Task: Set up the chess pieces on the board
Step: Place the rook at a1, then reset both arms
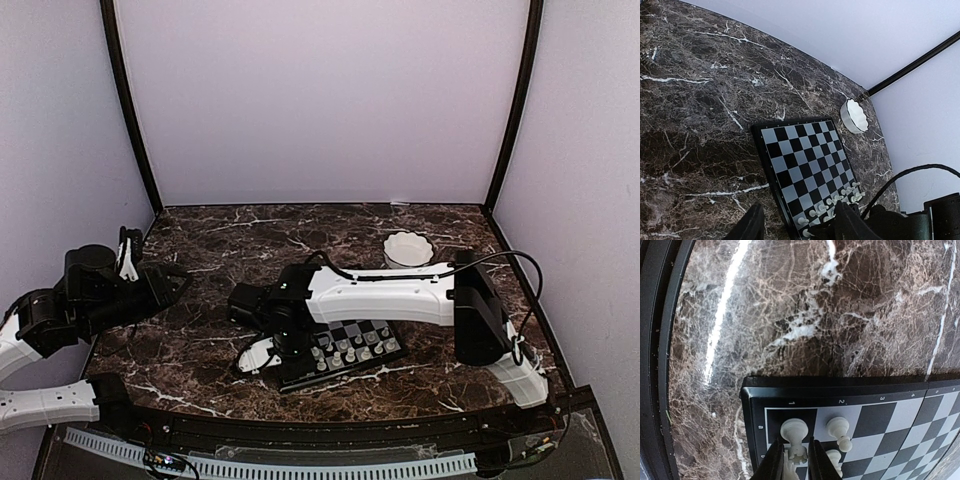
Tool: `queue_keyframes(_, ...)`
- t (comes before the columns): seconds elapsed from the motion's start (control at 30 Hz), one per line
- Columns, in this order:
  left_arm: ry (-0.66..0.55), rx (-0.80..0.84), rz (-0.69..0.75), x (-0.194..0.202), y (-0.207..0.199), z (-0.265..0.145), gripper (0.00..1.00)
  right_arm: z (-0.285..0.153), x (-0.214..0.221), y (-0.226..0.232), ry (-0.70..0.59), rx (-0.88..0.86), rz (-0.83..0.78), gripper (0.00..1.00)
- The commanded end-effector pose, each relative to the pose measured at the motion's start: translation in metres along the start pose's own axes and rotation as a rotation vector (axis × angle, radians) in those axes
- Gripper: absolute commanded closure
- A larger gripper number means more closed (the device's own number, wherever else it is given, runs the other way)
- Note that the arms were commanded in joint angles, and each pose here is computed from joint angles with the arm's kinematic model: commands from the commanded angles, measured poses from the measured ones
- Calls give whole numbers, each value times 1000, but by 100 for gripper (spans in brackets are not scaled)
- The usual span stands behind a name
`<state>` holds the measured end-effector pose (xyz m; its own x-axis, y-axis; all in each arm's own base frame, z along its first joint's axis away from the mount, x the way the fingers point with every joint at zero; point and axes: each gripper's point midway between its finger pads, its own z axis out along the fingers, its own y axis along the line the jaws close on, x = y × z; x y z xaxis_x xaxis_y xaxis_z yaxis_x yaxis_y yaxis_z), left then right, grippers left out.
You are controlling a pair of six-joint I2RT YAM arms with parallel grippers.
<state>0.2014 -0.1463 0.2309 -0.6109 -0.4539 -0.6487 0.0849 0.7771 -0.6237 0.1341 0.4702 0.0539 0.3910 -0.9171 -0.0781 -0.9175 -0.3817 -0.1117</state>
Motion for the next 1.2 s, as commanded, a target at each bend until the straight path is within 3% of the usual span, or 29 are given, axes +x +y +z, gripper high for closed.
queue_keyframes(0.0,11,6,12,4,0,4,50,-7,-1,-1,-21,-2,1,79)
queue_keyframes(0.23,1,5,30,-3,-6,1,50,-46,-12,-11,-84,18,7,77)
queue_keyframes(0.4,30,-54,166,-17,-18,0,48,-110,-9,-26,-254,22,52,73)
queue_keyframes(0.57,117,-122,347,-23,-35,15,43,-168,37,-77,-400,108,199,65)
queue_keyframes(0.77,-7,-328,466,-68,-30,19,20,-242,120,-152,-567,299,480,59)
queue_keyframes(0.8,-53,-355,474,-78,-29,17,16,-252,143,-166,-585,326,546,53)
queue_keyframes(0.83,-81,-362,470,-83,-29,16,14,-259,160,-177,-601,349,602,36)
queue_keyframes(0.87,-138,-362,464,-94,-33,15,5,-264,176,-186,-611,369,654,7)
queue_keyframes(0.9,-159,-356,468,-96,-33,14,3,-268,193,-194,-621,382,700,2)
queue_keyframes(1.03,-287,-351,494,-112,-38,17,1,-297,257,-213,-707,451,861,1)
queue_keyframes(1.17,-340,-380,527,-127,-46,33,1,-334,323,-224,-847,698,1026,1)
